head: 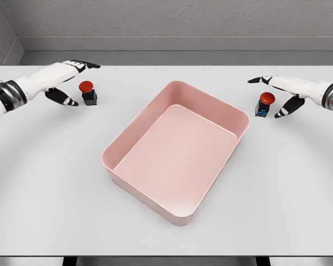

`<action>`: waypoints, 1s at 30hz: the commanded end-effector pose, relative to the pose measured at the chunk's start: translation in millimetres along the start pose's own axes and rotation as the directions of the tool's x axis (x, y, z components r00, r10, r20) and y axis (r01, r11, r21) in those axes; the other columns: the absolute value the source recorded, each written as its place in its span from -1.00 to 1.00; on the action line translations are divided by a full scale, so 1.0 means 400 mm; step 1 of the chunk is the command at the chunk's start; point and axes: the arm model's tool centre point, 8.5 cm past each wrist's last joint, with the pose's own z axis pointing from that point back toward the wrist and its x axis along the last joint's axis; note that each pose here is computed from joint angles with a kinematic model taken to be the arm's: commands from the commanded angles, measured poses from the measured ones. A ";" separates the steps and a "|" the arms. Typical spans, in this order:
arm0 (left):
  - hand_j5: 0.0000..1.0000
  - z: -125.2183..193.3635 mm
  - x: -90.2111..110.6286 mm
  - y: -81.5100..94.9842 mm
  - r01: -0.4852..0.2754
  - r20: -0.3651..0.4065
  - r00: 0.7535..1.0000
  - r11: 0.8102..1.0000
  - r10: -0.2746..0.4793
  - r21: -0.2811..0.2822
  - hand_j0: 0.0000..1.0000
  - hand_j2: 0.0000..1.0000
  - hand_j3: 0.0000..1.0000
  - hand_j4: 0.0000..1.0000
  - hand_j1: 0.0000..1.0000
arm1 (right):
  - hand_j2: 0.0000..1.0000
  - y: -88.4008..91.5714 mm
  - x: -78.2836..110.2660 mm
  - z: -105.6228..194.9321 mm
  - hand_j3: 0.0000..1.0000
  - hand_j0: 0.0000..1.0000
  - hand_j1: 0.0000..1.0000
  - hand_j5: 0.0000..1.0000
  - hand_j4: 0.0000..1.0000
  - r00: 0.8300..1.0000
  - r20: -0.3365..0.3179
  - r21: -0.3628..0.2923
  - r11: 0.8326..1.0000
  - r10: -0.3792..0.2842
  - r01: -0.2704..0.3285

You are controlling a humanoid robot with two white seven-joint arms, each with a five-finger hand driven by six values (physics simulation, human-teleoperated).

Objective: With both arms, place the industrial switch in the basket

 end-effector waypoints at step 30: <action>0.58 -0.040 -0.009 0.022 0.059 -0.021 0.998 0.993 -0.062 -0.100 0.58 0.58 0.58 0.58 0.58 | 0.43 0.021 0.021 -0.020 0.43 0.43 0.43 0.43 0.43 0.999 0.045 0.016 1.000 0.013 -0.013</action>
